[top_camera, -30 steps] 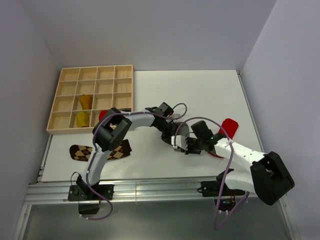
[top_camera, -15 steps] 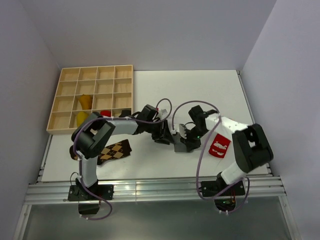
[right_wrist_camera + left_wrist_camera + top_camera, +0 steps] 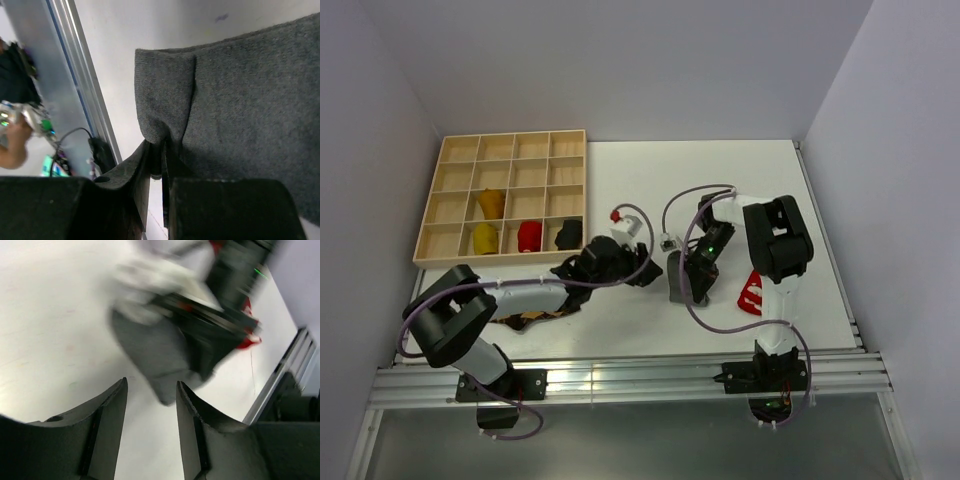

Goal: Roll the socks
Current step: Roll the sock at the center of the board.

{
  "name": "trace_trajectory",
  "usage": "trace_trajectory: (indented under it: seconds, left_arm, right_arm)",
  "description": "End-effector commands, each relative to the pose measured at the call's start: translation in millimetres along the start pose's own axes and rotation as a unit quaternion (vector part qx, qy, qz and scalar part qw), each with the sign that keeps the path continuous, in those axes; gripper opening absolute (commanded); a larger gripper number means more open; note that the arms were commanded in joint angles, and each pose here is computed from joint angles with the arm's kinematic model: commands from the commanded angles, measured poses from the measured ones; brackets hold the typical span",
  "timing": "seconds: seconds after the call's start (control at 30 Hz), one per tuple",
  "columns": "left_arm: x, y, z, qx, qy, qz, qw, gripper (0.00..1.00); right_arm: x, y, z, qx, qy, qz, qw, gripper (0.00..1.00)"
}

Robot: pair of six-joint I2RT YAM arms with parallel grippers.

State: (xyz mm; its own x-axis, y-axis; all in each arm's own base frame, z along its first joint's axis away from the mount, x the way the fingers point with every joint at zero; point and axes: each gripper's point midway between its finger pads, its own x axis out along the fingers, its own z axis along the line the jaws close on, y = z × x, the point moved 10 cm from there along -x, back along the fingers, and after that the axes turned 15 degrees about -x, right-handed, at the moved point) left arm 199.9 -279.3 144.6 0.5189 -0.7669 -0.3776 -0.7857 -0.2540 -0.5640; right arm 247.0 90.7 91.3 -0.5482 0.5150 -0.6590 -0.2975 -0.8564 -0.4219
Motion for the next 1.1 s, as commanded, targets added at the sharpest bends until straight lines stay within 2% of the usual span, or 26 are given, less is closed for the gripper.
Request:
trace_trajectory:
  seconds: [0.0, 0.27, 0.43, 0.7, 0.9, 1.07]
  left_arm:
    - [8, 8, -35, 0.133, 0.018, -0.064, 0.989, 0.49]
    - [43, 54, -54, 0.272, -0.015, -0.015, 0.962, 0.51]
    - [60, 62, -48, 0.337, -0.032, -0.005, 0.941, 0.51]
    - [69, 70, -34, 0.397, -0.044, 0.039, 0.916, 0.52]
    - [78, 78, -28, 0.411, -0.038, 0.068, 0.908, 0.52]
    - [82, 82, -25, 0.42, -0.033, 0.082, 0.903, 0.47]
  right_arm:
    - [-9, -10, 5, 0.069, -0.049, -0.022, 0.996, 0.14]
    - [-7, -6, -13, 0.11, -0.055, -0.017, 0.992, 0.16]
    - [-7, 0, -13, 0.113, -0.056, -0.013, 0.992, 0.16]
    - [-10, 15, -18, 0.132, -0.058, -0.013, 0.99, 0.15]
    - [-11, 18, -17, 0.132, -0.057, -0.017, 0.989, 0.15]
    - [-12, 19, -20, 0.135, -0.057, -0.019, 0.989, 0.15]
